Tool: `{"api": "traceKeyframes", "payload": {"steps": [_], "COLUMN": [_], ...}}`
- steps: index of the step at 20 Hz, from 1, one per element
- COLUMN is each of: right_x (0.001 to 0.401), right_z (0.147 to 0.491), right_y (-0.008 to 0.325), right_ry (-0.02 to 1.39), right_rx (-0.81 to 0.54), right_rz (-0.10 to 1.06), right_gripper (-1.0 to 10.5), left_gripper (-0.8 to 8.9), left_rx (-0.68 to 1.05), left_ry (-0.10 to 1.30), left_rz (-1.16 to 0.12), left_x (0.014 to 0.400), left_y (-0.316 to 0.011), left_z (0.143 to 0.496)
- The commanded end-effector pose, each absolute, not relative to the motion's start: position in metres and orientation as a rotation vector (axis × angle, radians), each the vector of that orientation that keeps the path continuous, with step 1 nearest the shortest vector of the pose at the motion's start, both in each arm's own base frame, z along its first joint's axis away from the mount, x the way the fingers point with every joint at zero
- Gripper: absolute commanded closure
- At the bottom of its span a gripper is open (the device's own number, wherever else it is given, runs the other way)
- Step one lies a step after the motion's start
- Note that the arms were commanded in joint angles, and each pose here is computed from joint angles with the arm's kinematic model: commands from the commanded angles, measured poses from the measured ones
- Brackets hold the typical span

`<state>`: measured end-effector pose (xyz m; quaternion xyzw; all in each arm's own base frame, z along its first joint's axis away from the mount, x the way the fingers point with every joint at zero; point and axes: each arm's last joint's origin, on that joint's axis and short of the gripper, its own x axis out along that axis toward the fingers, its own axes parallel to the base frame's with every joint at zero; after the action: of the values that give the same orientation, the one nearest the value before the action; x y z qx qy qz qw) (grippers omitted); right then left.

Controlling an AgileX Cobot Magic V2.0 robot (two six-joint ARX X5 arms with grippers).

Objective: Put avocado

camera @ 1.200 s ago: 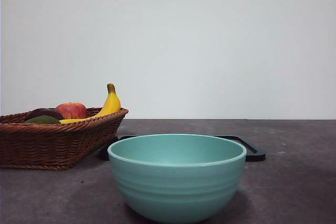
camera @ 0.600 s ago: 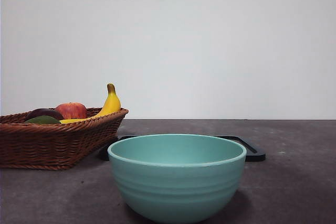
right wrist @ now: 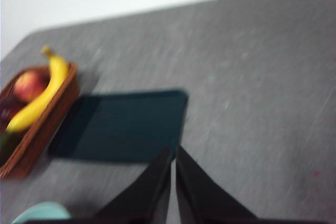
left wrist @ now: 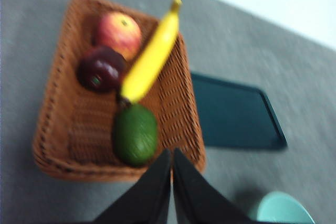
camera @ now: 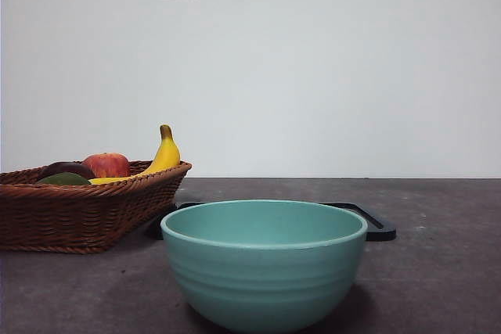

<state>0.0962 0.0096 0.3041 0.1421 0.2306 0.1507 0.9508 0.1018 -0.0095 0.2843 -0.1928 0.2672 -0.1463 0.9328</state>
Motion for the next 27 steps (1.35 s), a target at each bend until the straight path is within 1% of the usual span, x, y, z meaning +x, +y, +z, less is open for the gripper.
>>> {"api": "traceKeyframes", "payload": {"steps": [1,2,5,7,10,14,17,18,19,20,21,22,23,24,27], "right_x": [0.098,0.099,0.102,0.103,0.100,0.099,0.099,0.099,0.099,0.099,0.099,0.099,0.099,0.099,0.099], "right_z": [0.318,0.321,0.330,0.329,0.324,0.323,0.323,0.323,0.323,0.323,0.323,0.323,0.323,0.323,0.323], "right_y": [0.012,0.013,0.022,0.028,0.035,0.040,0.041,0.041,0.041,0.041,0.041,0.041,0.041,0.041,0.041], "right_ry": [0.529,0.557,0.682,0.742,0.808,0.824,0.824,0.824,0.825,0.825,0.826,0.827,0.828,0.829,0.830], "right_rx": [0.235,0.228,0.207,0.183,0.142,0.116,0.115,0.117,0.118,0.119,0.122,0.124,0.126,0.130,0.131], "right_rz": [0.359,0.376,0.498,0.568,0.639,0.684,0.687,0.687,0.685,0.685,0.682,0.679,0.679,0.677,0.677], "right_gripper": [9.4,9.4,9.4,9.4,9.4,9.4,9.4,9.3,9.1,8.4,7.5,6.6,6.0,5.7,5.7], "left_gripper": [8.04,8.04,8.04,8.05,8.05,8.05,8.03,7.73,7.05,5.98,4.89,4.17,3.83,3.59,3.47], "left_rx": [-0.327,-0.319,-0.291,-0.292,-0.281,-0.273,-0.273,-0.275,-0.277,-0.277,-0.276,-0.276,-0.275,-0.275,-0.271], "left_ry": [0.590,0.612,0.714,0.756,0.795,0.821,0.817,0.818,0.819,0.818,0.817,0.813,0.810,0.811,0.807], "left_rz": [-0.355,-0.368,-0.438,-0.480,-0.515,-0.530,-0.531,-0.529,-0.528,-0.528,-0.528,-0.528,-0.529,-0.529,-0.521], "left_x": [0.105,0.105,0.108,0.107,0.105,0.103,0.103,0.103,0.103,0.103,0.103,0.103,0.104,0.104,0.104], "left_y": [-0.011,-0.012,-0.017,-0.020,-0.023,-0.025,-0.025,-0.025,-0.024,-0.025,-0.024,-0.025,-0.025,-0.025,-0.024], "left_z": [0.297,0.299,0.306,0.307,0.305,0.303,0.304,0.304,0.304,0.304,0.304,0.304,0.304,0.304,0.304]}}
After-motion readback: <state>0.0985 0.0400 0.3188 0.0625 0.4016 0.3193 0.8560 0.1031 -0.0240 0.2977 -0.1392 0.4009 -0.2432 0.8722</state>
